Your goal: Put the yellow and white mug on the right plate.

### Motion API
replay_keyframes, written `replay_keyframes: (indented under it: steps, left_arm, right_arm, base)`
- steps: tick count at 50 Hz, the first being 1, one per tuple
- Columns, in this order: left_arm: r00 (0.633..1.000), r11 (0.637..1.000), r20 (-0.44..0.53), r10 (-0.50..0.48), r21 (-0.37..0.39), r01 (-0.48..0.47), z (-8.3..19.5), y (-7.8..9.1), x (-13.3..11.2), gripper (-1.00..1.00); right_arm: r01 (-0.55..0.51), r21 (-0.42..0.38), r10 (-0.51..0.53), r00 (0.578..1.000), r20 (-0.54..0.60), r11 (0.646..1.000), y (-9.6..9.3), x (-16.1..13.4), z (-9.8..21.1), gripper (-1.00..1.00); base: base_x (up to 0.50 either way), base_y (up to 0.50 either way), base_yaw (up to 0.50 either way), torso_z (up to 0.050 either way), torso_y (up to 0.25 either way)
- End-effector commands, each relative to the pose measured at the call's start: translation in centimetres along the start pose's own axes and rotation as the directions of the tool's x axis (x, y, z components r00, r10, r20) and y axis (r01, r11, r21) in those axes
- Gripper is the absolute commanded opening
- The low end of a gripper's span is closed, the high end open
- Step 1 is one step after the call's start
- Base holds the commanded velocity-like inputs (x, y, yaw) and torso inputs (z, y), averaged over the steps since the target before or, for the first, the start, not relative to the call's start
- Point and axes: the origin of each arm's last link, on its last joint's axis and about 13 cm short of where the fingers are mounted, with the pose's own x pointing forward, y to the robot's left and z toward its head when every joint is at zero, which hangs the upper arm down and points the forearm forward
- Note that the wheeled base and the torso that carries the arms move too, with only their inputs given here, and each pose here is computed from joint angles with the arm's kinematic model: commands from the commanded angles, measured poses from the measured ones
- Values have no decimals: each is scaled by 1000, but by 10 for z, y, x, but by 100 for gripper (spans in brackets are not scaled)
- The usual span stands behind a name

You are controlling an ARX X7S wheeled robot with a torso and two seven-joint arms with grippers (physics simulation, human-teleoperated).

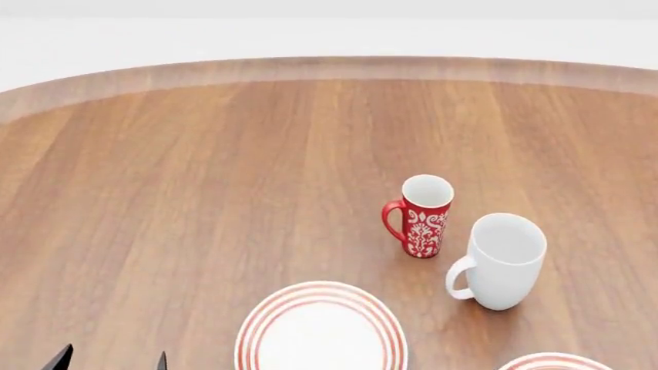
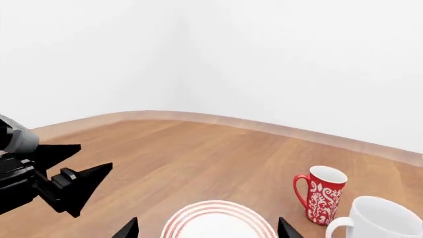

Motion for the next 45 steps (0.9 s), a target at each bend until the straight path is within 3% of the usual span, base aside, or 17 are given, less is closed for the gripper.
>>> replay_keyframes:
  steps: [1,17,45]
  left_arm:
    - [1000,1000,7,-2,-3,2,1,0,1,100]
    - [1000,1000,8,0,0,0,1,0,1,100]
    - [1000,1000,7,2,-1,-2,1,0,1,100]
  right_arm:
    - [-76,18,77,997,-24,997,-4,-14,-4,100]
    - [-158,35,161,981,-108,987,2,-27,-12,100]
    - [-179,48,185,945,-270,983,5,-33,-30,100]
  base:
    - [0,0,0,0,0]
    - [0,0,0,0,0]
    - [0,0,0,0,0]
